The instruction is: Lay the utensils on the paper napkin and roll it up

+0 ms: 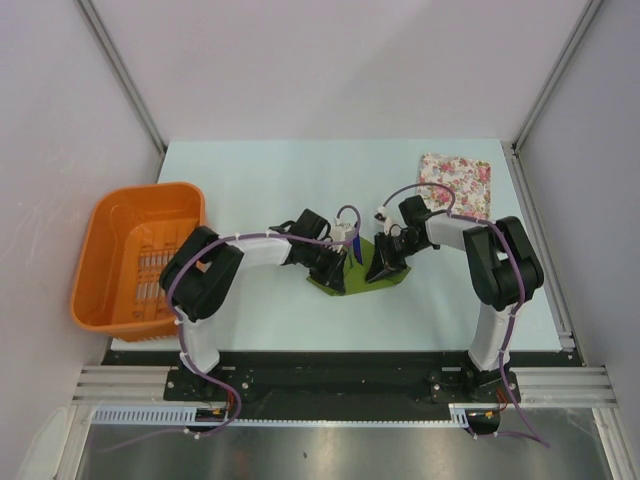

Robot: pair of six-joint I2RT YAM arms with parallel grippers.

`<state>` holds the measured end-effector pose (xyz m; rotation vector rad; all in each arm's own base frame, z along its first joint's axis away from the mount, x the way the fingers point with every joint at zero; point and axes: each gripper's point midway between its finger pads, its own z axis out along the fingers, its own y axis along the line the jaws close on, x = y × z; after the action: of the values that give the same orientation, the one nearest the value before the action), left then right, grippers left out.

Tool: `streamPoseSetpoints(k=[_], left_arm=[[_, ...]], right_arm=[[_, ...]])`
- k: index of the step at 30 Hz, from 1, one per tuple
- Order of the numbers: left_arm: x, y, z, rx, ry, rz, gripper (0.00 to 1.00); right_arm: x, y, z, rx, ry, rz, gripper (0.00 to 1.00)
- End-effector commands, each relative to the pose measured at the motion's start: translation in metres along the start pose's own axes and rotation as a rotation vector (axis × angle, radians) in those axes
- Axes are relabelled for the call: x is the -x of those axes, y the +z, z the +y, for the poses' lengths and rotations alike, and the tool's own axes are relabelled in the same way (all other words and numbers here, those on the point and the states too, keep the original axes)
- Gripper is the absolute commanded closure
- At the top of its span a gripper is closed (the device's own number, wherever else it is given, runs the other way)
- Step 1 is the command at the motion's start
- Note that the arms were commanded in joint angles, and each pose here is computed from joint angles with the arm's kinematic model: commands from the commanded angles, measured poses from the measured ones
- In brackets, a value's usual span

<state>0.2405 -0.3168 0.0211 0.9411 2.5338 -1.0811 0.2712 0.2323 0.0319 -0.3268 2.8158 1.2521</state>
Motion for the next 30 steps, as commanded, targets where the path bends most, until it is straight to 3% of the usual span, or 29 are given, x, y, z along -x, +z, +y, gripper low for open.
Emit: streamPoseSetpoints(k=[1, 10, 18, 30], left_arm=[[-0.006, 0.003, 0.006, 0.003, -0.048, 0.022, 0.78], [-0.01, 0.006, 0.01, 0.002, -0.071, 0.033, 0.81], [-0.016, 0.006, 0.015, 0.008, -0.093, 0.045, 0.82], [-0.021, 0.001, 0.02, 0.008, -0.102, 0.039, 0.84]], right_arm=[[0.0, -0.015, 0.021, 0.03, -0.063, 0.006, 0.79], [-0.018, -0.007, 0.009, 0.026, -0.038, 0.037, 0.79], [-0.015, 0.0, -0.019, 0.054, 0.104, 0.032, 0.8], [-0.033, -0.035, -0.068, -0.009, 0.21, 0.044, 0.81]])
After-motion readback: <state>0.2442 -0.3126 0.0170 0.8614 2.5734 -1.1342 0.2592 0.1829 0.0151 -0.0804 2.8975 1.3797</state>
